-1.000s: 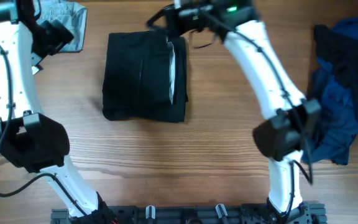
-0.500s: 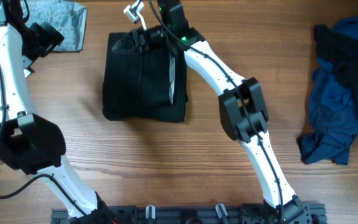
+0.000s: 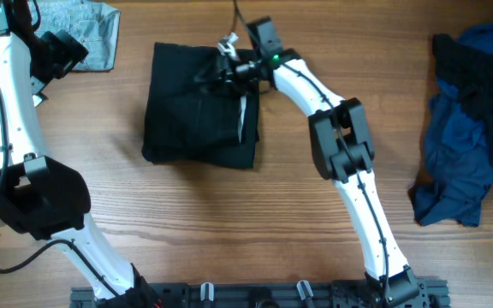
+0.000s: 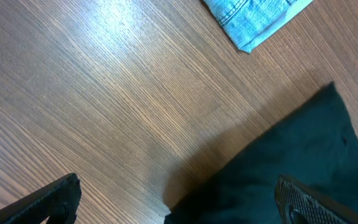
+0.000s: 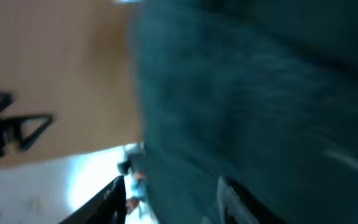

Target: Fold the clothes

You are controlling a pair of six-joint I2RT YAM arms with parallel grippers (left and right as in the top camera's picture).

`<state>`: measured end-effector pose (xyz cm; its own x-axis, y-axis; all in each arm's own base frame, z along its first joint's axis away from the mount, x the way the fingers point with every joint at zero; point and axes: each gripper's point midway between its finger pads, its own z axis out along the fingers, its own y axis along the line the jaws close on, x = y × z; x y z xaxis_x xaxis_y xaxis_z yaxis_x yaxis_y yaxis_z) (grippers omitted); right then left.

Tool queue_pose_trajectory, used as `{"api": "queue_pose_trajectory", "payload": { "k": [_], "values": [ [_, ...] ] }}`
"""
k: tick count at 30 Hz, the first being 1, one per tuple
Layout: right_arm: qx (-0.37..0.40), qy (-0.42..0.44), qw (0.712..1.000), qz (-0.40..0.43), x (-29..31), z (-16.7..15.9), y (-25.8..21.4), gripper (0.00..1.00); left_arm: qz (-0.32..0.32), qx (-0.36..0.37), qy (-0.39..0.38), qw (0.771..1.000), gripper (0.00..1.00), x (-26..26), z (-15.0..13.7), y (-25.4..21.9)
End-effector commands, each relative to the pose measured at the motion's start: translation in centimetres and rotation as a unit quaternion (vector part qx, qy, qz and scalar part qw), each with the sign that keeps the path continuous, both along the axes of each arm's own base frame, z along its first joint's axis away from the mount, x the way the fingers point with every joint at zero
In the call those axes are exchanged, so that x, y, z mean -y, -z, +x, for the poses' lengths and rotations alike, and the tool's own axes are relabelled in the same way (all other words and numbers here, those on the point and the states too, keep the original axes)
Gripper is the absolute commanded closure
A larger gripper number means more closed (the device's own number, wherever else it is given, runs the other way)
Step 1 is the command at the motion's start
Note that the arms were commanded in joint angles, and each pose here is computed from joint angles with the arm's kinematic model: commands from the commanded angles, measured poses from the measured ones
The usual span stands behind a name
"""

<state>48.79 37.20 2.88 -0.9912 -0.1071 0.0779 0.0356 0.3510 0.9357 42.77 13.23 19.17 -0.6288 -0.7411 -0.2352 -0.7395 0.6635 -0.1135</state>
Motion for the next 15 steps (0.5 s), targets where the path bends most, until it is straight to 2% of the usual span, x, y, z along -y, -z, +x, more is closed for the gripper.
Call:
{"api": "queue_pose_trajectory", "payload": {
  "k": [1,4,6,11,15],
  "values": [
    [0.041,0.028,0.992,-0.118,4.5,1.2,4.7,0.48,0.009,0.022,-0.010,1.000,0.00,-0.4,0.0,-1.7],
    [0.036,0.026,0.993,-0.110,5.5,1.2,3.7,0.42,0.009,0.022,-0.010,1.000,0.00,-0.4,0.0,-1.7],
    [0.068,0.033,0.992,-0.097,5.5,2.3,1.5,0.39,0.010,0.022,-0.010,1.000,0.00,-0.4,0.0,-1.7],
    [0.199,0.062,0.977,-0.038,4.6,5.6,-9.0,0.33,0.009,0.022,-0.010,1.000,0.00,-0.4,0.0,-1.7],
    [0.236,0.056,0.970,-0.001,4.1,4.6,-15.7,0.28,0.009,0.022,-0.010,1.000,0.00,-0.4,0.0,-1.7]
  ]
}}
